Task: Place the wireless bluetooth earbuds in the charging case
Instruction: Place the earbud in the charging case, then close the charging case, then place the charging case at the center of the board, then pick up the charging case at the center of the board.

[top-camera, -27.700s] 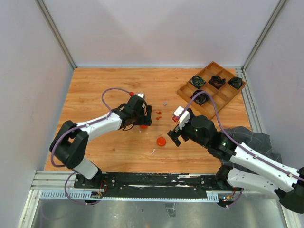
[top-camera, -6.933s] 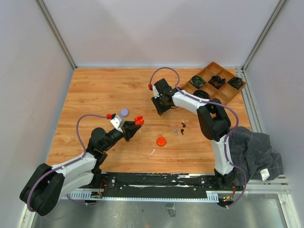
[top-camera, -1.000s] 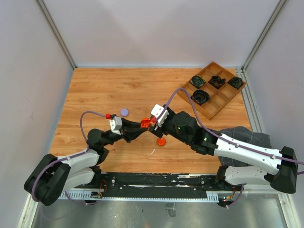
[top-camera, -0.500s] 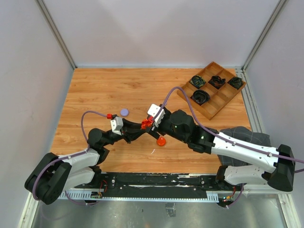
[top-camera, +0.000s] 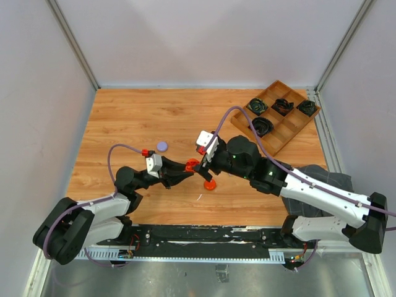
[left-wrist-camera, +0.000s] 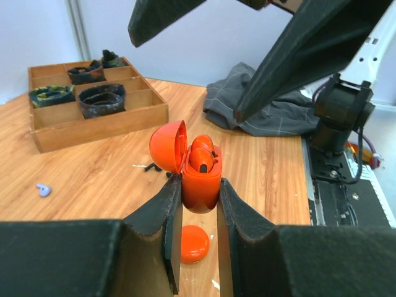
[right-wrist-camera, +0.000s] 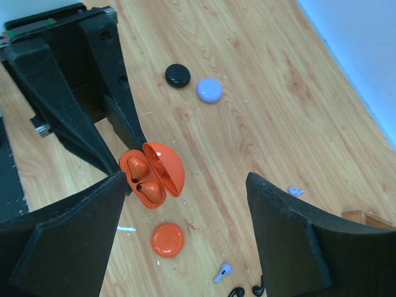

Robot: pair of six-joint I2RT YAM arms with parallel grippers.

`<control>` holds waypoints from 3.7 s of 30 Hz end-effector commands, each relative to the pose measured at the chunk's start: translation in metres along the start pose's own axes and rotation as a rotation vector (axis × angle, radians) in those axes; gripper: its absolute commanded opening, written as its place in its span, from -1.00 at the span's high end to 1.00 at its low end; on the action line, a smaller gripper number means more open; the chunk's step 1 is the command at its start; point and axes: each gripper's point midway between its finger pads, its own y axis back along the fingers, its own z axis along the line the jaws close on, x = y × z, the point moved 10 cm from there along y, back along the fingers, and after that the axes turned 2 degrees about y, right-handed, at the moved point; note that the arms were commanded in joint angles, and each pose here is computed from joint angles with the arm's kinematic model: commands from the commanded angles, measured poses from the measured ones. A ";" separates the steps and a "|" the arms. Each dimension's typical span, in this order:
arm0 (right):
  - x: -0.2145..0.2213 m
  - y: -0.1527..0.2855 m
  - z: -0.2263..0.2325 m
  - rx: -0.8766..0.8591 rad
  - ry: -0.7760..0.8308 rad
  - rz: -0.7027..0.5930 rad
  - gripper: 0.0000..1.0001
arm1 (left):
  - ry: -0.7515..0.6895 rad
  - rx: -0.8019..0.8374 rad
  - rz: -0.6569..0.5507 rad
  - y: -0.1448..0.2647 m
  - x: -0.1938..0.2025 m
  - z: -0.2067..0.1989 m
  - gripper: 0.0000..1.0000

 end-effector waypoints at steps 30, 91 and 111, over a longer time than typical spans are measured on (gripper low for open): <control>0.042 -0.012 0.012 -0.469 -0.079 0.006 -0.72 | 0.050 0.092 0.009 -0.007 0.000 0.001 0.99; 0.113 0.061 -0.020 0.483 -0.264 -0.003 -0.79 | 1.025 -0.780 0.629 0.000 0.107 -0.009 -0.11; 0.114 0.071 -0.022 0.531 -0.271 -0.021 -0.90 | 0.641 -1.375 0.675 0.037 0.031 0.041 -0.99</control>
